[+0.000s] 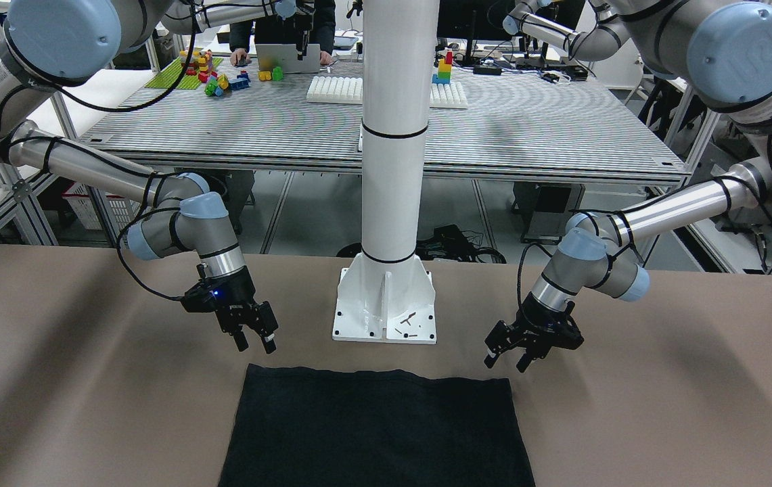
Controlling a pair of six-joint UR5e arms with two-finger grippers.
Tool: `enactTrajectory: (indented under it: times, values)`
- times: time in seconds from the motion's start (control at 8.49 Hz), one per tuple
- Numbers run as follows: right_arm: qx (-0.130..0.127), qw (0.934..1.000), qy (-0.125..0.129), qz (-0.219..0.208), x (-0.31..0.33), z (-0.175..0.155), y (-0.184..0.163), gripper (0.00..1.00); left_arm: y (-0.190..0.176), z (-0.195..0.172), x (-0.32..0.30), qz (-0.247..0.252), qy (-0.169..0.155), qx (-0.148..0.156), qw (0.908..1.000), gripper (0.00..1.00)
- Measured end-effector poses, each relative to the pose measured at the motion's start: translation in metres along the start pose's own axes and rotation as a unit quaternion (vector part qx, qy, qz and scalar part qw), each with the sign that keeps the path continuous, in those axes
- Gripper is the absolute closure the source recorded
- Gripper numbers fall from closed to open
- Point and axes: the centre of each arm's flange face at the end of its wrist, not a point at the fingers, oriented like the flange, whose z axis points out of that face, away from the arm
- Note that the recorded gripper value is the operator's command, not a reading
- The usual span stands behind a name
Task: Fold clothes
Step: 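Release both sleeves and move both grippers to the hem corners nearest the robot, then grasp the hem corners with both grippers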
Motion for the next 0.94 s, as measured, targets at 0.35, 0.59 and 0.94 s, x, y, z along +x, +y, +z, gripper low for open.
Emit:
enactTrajectory:
  times: [0.35,0.59,0.94]
  values:
    - [0.000,1.0000,0.001,-0.002,0.003,0.000,0.002,0.06,0.013,0.025,-0.015,0.008,-0.014,-0.003,0.9999,0.16]
    - [0.000,1.0000,0.001,-0.003,0.003,0.000,0.002,0.06,0.016,0.034,-0.008,0.007,-0.008,-0.003,0.9999,0.34]
    - [0.001,1.0000,0.001,-0.004,0.003,0.001,0.002,0.06,0.011,0.034,-0.006,0.004,-0.006,0.002,1.0000,0.36]
